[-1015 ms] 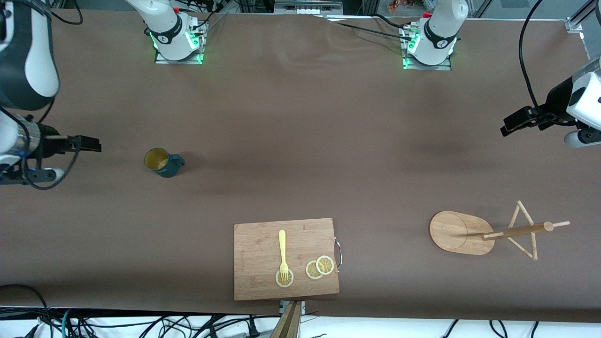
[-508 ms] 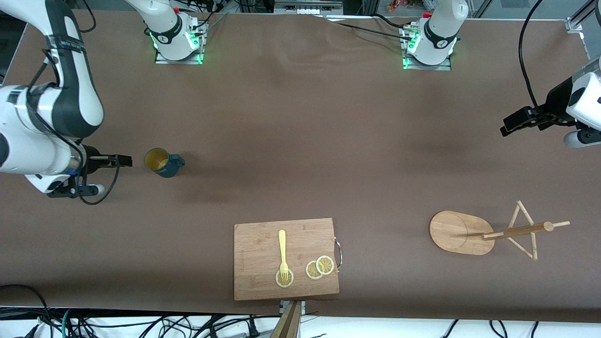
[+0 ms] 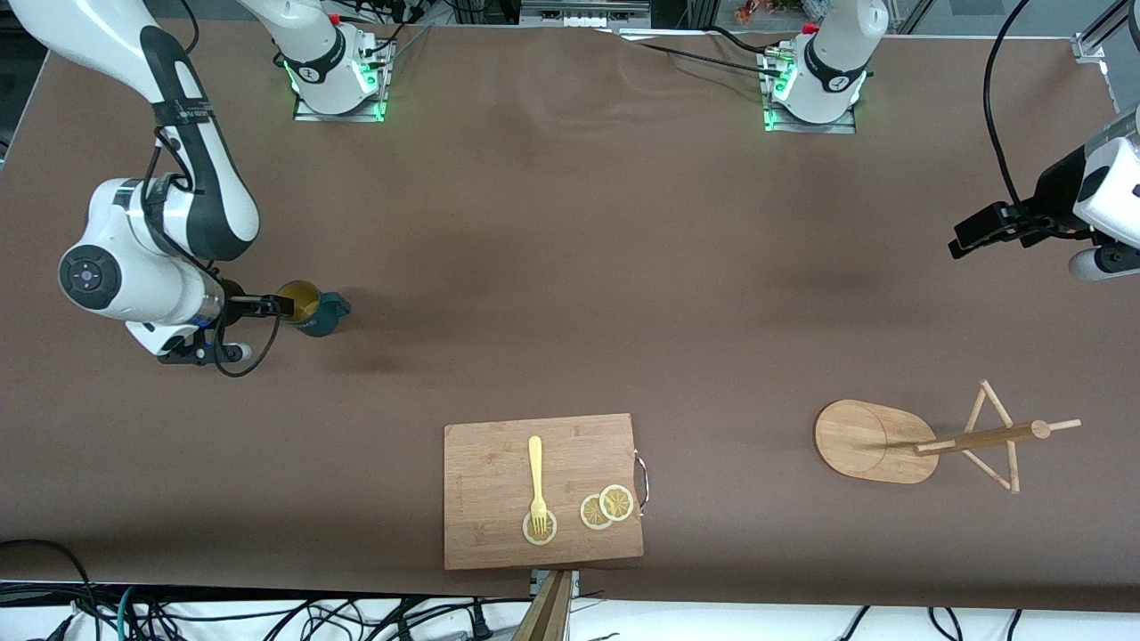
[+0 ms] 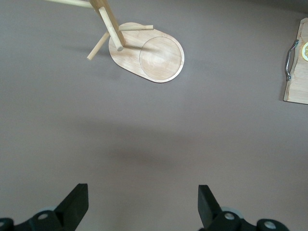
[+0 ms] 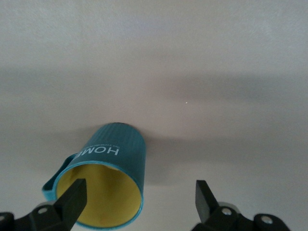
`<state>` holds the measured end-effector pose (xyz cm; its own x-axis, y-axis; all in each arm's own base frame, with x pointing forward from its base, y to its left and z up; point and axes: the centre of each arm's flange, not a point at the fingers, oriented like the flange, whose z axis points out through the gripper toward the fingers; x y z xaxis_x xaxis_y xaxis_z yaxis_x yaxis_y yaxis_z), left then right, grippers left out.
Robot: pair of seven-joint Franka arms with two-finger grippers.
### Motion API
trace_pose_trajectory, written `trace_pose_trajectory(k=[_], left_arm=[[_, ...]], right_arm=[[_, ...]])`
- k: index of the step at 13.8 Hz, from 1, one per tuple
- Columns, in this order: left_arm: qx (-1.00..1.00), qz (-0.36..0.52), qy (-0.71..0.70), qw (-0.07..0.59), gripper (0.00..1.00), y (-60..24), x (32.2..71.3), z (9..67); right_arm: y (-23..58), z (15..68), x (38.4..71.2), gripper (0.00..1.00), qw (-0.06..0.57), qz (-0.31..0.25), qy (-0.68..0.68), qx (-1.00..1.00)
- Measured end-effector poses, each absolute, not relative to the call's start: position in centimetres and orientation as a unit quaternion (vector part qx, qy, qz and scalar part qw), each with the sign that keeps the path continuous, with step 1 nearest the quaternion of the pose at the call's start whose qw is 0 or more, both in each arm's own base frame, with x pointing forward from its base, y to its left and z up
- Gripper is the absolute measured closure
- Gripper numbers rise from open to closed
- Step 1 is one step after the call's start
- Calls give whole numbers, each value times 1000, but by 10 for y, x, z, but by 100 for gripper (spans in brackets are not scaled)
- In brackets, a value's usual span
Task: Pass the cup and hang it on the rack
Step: 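Reach the right gripper down to the teal mug's rim, then close the right gripper on the teal mug's rim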
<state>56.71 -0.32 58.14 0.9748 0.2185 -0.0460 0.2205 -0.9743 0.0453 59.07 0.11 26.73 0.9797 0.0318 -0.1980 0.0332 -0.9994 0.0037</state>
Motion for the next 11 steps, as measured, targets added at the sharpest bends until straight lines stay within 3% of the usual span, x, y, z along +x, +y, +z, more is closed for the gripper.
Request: trace_pose_trajectory(k=[6, 11], left_arm=[[993, -21, 110, 25, 0, -3, 567, 581], [993, -21, 110, 25, 0, -3, 567, 581]], right_arm=[[1, 244, 576, 4, 4, -92, 16, 996], [1, 243, 575, 59, 4, -92, 16, 996]])
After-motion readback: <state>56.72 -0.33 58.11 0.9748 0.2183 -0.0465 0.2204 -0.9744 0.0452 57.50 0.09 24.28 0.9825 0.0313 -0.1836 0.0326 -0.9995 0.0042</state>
